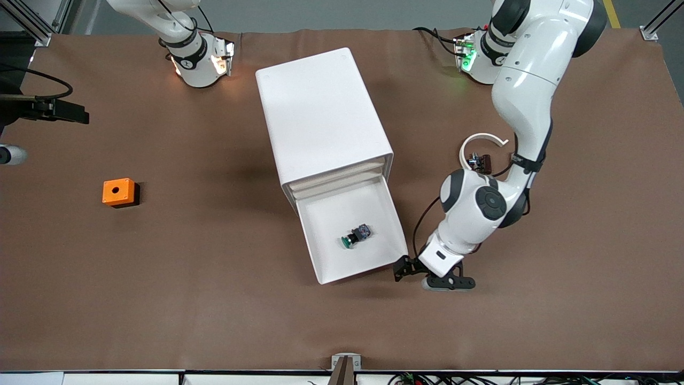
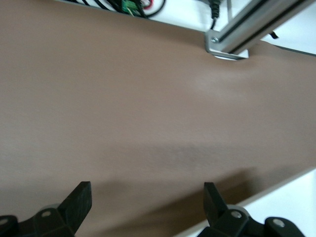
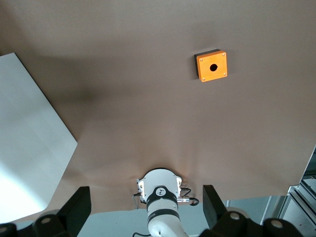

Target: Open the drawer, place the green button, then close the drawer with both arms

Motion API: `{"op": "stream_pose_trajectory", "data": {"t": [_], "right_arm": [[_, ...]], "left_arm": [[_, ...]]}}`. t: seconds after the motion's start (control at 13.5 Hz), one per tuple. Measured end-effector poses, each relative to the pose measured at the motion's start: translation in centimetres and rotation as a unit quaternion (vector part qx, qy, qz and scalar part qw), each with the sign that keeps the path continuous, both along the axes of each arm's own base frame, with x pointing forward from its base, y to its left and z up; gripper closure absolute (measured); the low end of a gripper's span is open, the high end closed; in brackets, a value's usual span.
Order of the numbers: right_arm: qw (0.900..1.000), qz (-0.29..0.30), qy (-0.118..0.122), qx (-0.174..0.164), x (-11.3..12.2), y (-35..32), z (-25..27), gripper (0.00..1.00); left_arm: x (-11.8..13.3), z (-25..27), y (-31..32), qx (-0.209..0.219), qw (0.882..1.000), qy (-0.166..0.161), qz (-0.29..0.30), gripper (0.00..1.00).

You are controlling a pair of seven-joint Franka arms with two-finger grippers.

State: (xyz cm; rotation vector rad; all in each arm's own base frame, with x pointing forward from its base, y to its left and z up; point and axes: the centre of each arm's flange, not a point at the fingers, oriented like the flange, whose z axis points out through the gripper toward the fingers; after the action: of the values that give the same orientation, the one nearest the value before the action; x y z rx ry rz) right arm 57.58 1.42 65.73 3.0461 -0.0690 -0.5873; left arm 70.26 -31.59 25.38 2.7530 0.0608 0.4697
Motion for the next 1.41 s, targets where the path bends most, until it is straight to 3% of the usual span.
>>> {"op": "stream_pose_trajectory", "data": {"t": [0.22, 0.37, 0.52, 0.67, 0.89, 1.26, 1.41], "right_arm": [[0.999, 0.027, -0.02, 0.013, 0.6, -1.0, 0.0, 0.0], [0.998, 0.029, -0.062, 0.016, 0.5, -1.7, 0.2, 0.0], [0.993, 0.029, -0.111, 0.022, -1.7, -2.5, 0.5, 0.0], [0.99, 0.026, -0.139, 0.027, -5.1, -3.2, 0.6, 0.0], [0.988, 0.019, -0.154, 0.021, -7.2, -0.8, 0.7, 0.0], [0.985, 0.009, -0.172, 0.017, -6.6, -0.6, 0.4, 0.0], [0.983, 0.007, -0.18, 0.017, -6.4, -0.9, 0.6, 0.0]], "left_arm": [[-0.8, -0.5, -1.9, -0.005, 1.0, -0.009, -0.004, 0.0], [-0.7, -0.9, -1.8, -0.005, 1.0, -0.012, -0.002, 0.0], [-0.5, -1.4, -1.3, -0.004, 1.0, -0.017, 0.003, 0.0], [-0.1, -2.1, -0.5, -0.001, 1.0, -0.025, 0.01, 0.0], [-0.1, -3.9, -0.1, 0.005, 1.0, -0.02, 0.012, 0.0], [-0.8, -4.8, -1.2, 0.011, 1.0, -0.016, -0.002, 0.0], [-1.3, -5.4, -1.6, 0.022, 1.0, 0.016, -0.012, 0.0]]}}
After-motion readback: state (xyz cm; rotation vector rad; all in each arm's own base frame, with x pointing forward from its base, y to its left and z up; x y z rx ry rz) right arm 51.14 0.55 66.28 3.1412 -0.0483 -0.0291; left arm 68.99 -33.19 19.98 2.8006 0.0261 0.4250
